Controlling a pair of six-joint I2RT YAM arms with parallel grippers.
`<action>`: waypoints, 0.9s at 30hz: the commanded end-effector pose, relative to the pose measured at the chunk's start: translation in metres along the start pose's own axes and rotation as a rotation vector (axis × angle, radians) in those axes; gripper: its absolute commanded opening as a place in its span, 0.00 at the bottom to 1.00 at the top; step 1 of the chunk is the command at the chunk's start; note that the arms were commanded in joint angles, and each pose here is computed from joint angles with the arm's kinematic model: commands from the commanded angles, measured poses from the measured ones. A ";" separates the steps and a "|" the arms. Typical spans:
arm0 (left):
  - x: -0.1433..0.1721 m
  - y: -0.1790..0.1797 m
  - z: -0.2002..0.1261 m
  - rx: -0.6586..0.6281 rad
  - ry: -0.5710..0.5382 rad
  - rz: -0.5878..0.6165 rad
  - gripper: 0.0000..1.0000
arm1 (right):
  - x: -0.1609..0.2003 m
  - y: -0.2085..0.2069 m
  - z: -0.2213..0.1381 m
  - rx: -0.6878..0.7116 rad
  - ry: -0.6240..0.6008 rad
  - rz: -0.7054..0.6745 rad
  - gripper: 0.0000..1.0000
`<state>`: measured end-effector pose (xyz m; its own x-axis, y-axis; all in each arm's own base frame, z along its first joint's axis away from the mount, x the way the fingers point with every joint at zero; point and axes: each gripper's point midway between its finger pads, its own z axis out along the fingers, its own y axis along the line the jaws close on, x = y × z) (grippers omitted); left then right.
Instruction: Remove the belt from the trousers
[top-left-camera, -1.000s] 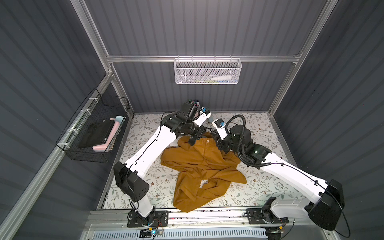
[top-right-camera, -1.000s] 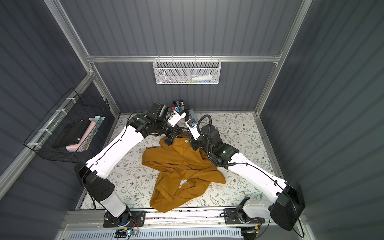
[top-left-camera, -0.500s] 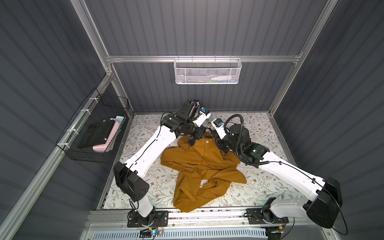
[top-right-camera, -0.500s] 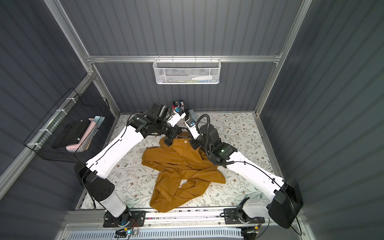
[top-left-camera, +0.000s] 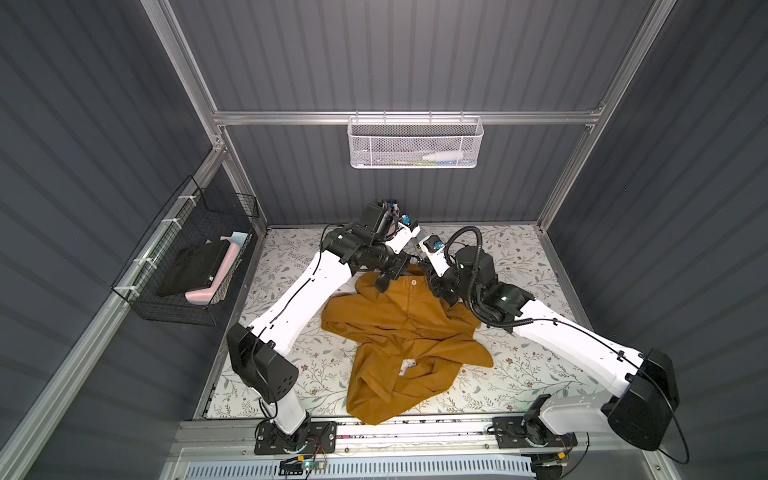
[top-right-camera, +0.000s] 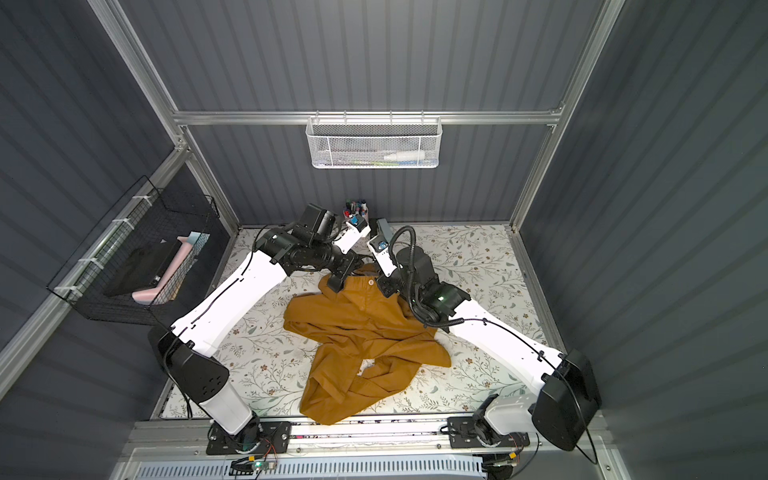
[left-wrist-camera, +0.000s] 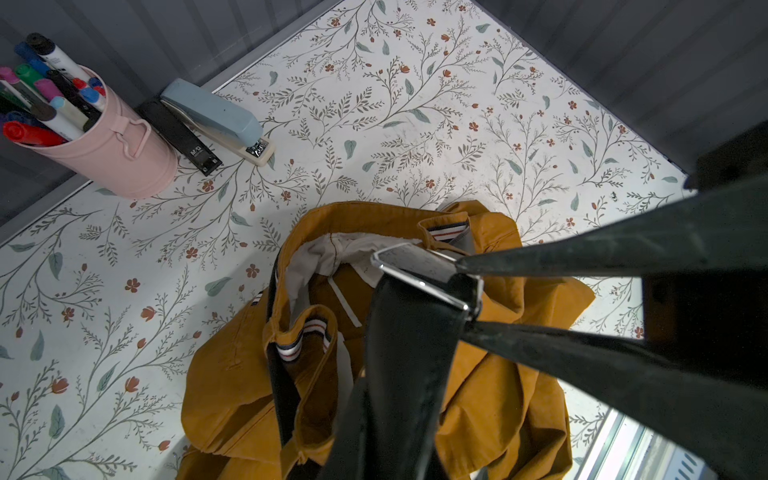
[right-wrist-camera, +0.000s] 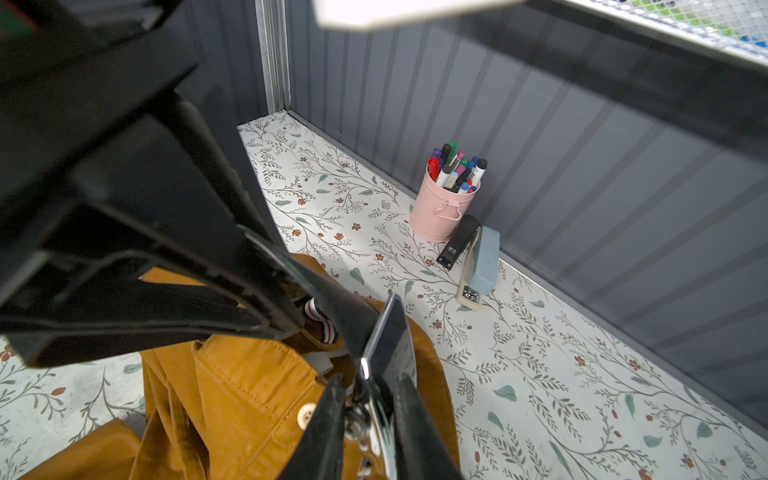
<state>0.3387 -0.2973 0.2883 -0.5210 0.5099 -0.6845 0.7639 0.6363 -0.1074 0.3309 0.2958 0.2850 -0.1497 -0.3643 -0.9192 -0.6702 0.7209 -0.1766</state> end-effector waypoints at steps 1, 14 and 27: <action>-0.011 -0.012 -0.006 0.052 -0.037 -0.013 0.00 | -0.009 0.004 0.002 -0.020 -0.015 -0.001 0.28; -0.011 -0.011 -0.008 0.042 -0.035 -0.007 0.00 | -0.006 0.001 0.001 -0.003 -0.009 0.007 0.00; -0.008 0.006 -0.024 -0.017 -0.053 -0.019 0.00 | 0.012 -0.008 -0.010 -0.021 0.005 0.135 0.00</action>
<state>0.3408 -0.2928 0.2869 -0.5303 0.5080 -0.6787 0.7566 0.6448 -0.1086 0.3313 0.2899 0.2846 -0.1861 -0.3125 -0.9315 -0.6646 0.7383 -0.1149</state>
